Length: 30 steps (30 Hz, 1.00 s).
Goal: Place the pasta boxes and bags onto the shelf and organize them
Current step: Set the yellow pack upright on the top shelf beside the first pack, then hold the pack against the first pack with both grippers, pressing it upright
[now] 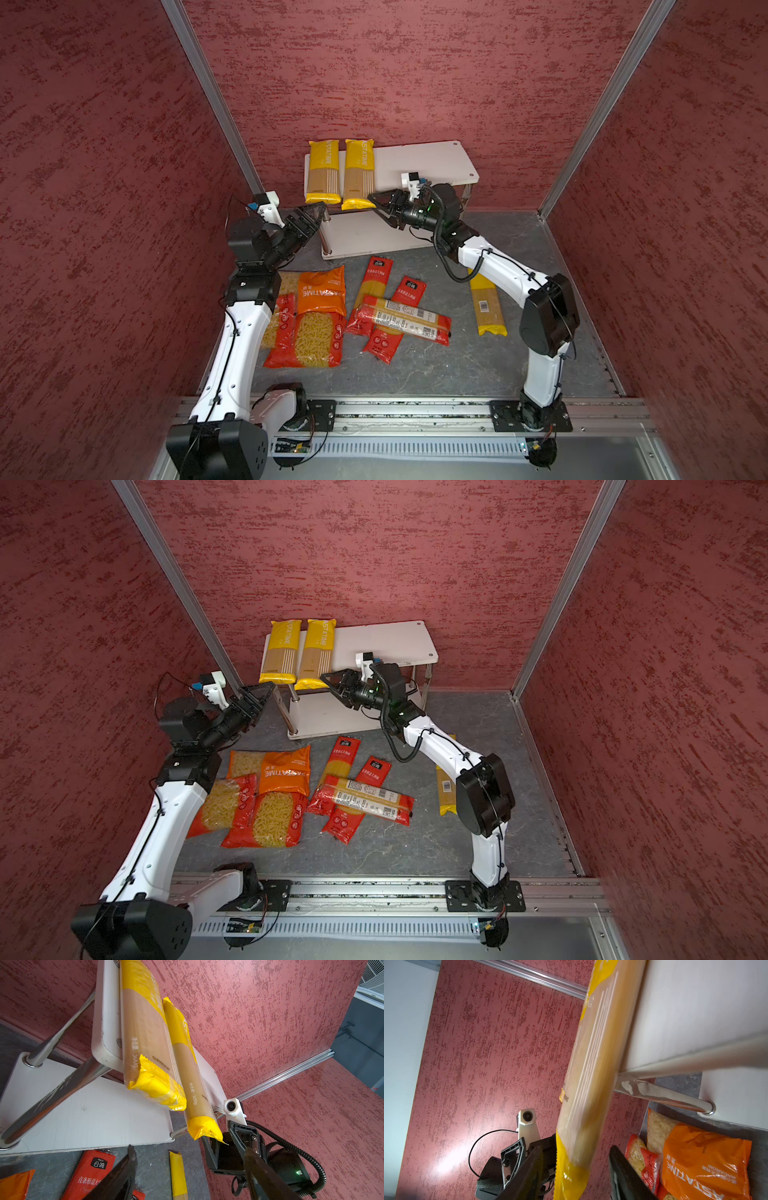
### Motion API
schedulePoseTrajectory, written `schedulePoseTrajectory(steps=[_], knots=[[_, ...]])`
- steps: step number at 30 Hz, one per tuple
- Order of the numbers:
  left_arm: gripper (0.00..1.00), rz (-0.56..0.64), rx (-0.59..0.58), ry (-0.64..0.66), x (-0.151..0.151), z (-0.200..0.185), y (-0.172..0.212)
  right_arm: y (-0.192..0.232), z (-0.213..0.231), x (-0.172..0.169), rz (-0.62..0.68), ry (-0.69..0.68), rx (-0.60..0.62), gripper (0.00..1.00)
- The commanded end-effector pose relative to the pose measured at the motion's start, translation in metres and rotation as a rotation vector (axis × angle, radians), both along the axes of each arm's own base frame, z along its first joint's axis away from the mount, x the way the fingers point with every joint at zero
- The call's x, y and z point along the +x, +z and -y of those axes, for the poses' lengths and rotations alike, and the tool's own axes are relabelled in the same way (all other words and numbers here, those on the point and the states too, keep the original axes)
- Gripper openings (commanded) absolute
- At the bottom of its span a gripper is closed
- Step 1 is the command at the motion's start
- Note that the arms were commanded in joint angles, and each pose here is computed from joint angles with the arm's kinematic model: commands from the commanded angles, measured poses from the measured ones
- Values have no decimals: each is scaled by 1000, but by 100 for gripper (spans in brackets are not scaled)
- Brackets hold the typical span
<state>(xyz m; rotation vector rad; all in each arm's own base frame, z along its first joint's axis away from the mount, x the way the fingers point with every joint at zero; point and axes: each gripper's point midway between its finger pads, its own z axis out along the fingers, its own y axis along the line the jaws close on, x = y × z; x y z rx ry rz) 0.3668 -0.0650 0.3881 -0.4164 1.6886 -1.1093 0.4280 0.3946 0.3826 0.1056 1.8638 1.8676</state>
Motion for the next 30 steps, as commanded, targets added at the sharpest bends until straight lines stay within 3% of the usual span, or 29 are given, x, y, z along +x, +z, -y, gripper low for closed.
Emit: schedulePoseTrajectory(steps=[1, 7, 24, 30], knots=[[80, 33, 7, -5, 4, 5, 1, 25, 12, -13, 40, -51, 27, 54], [79, 34, -1, -15, 15, 9, -4, 23, 2, -22, 33, -89, 10, 55], [77, 21, -31, -13, 40, -7, -6, 2, -32, -6, -40, -185, -60, 53], [76, 21, -47, -13, 48, -14, -4, 1, -38, 3, -21, -191, -78, 43]])
